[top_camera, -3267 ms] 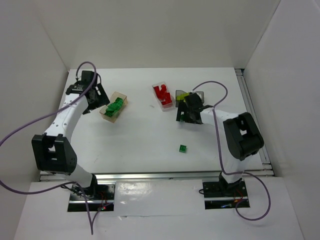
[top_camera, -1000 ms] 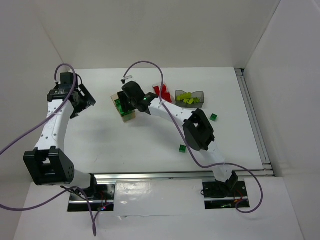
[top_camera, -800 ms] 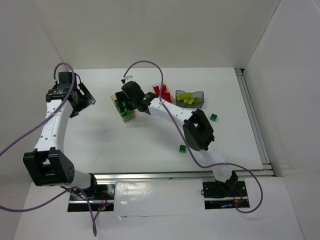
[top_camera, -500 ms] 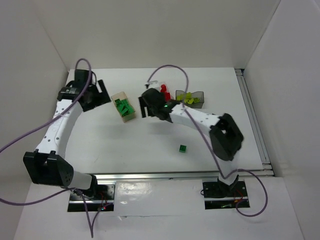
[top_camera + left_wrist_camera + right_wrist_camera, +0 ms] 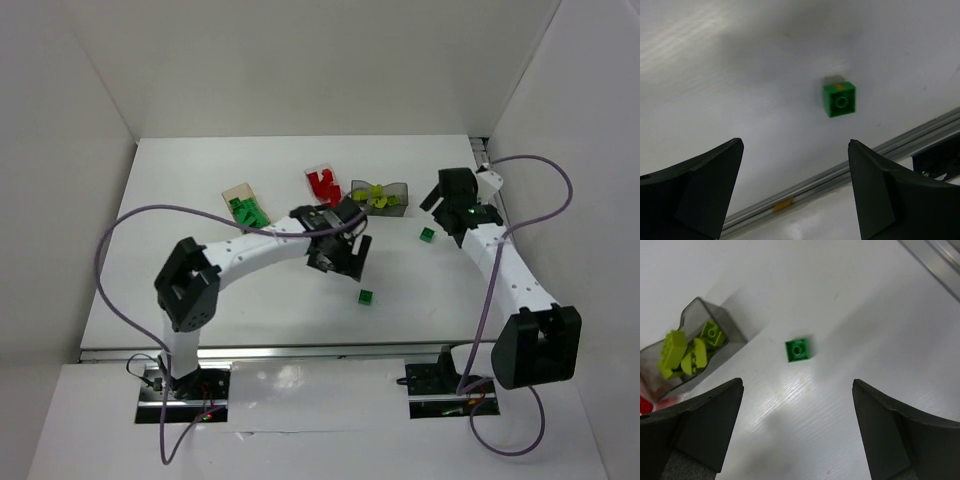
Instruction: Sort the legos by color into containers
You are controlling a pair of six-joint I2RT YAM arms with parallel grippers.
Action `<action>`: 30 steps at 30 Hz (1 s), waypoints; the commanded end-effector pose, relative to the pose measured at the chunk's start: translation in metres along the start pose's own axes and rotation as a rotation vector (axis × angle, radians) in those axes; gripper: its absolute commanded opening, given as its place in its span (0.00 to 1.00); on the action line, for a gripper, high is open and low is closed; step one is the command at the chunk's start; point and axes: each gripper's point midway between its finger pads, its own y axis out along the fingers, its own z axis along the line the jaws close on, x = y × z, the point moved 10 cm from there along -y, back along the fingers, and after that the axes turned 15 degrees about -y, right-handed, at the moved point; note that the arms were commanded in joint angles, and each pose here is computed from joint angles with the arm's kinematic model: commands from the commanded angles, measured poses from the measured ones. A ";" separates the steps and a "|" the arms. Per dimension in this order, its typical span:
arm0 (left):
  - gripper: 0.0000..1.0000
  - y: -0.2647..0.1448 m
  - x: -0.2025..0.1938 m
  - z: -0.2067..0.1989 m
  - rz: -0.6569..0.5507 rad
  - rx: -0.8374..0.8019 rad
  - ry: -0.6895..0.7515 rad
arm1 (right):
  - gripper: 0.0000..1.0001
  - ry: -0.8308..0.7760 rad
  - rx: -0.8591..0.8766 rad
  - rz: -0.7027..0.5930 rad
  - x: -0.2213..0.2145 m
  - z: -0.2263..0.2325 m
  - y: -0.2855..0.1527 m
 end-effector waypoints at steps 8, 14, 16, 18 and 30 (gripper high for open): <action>0.96 0.043 -0.039 -0.079 0.069 -0.016 0.036 | 0.97 0.146 -0.008 -0.023 0.003 -0.034 -0.017; 0.87 0.063 -0.042 -0.077 0.067 0.043 0.001 | 0.97 0.149 0.012 -0.023 0.002 -0.033 -0.018; 0.86 0.065 -0.046 -0.076 0.053 0.062 0.003 | 0.97 0.153 0.024 -0.028 0.003 -0.033 -0.021; 0.83 0.073 -0.047 -0.074 0.055 0.082 0.005 | 0.97 0.154 0.034 -0.027 0.002 -0.032 -0.019; 0.52 0.081 -0.044 -0.072 0.021 0.129 0.010 | 0.97 0.161 0.061 -0.033 0.003 -0.031 -0.022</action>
